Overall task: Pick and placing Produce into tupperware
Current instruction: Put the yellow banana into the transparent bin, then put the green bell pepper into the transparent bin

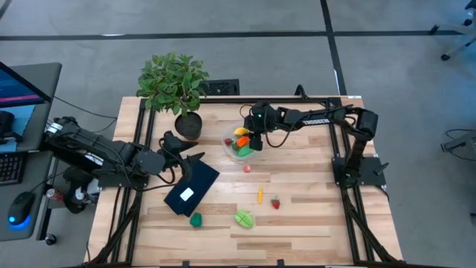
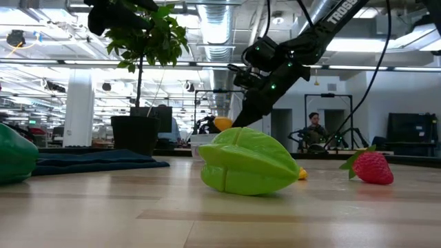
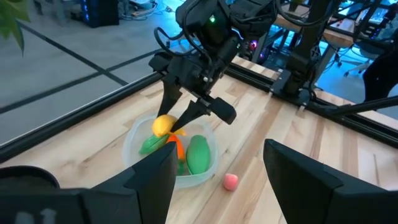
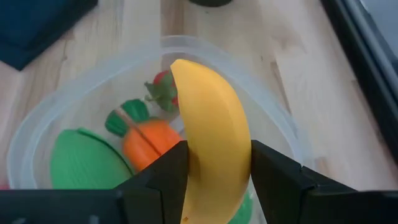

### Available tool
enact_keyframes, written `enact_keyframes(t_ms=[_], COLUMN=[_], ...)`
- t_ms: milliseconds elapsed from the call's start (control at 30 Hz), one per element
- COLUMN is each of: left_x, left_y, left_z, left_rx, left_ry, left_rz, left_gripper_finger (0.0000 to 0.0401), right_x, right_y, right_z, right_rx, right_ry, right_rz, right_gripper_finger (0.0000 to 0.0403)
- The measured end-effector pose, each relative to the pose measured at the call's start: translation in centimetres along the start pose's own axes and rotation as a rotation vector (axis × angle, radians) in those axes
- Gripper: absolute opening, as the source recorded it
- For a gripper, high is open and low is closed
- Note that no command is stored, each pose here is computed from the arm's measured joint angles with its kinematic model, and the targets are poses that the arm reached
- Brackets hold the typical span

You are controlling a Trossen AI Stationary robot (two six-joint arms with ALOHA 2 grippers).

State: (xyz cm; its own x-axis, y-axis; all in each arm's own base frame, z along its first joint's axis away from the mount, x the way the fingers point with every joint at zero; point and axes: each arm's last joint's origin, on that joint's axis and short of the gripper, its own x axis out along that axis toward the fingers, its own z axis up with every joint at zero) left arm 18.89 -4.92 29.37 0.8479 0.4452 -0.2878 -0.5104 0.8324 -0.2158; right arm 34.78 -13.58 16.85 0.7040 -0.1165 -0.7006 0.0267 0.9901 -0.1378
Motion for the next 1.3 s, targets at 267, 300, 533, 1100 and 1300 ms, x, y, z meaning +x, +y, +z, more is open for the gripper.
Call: enact_keyframes(t_ms=[267, 300, 533, 1100, 1300], left_x=[0.0, 0.0, 0.0, 0.0, 0.0], left_y=[0.0, 0.0, 0.0, 0.2, 0.2], left_z=[0.0, 0.0, 0.0, -0.3, -0.3], left_rx=[0.006, 0.006, 0.008, 0.038, 0.062], left_ry=[0.003, 0.003, 0.004, 0.023, 0.026], left_rz=[0.002, 0.002, 0.002, 0.013, 0.015], left_gripper_finger=[0.0229, 0.0229, 0.0229, 0.0229, 0.0229], right_x=[0.0, 0.0, 0.0, -7.3, -10.0], right_y=[0.2, 0.2, 0.2, 2.1, 5.1], right_z=[0.0, 0.1, 0.1, 2.9, 2.7], right_rx=[0.006, 0.006, 0.019, 0.038, 0.025], right_ry=[0.001, -0.002, -0.005, -0.044, 0.069], right_rz=[0.006, 0.005, 0.005, 0.031, 0.119], right_gripper_finger=[0.0165, 0.0168, 0.0197, 0.021, 0.0207])
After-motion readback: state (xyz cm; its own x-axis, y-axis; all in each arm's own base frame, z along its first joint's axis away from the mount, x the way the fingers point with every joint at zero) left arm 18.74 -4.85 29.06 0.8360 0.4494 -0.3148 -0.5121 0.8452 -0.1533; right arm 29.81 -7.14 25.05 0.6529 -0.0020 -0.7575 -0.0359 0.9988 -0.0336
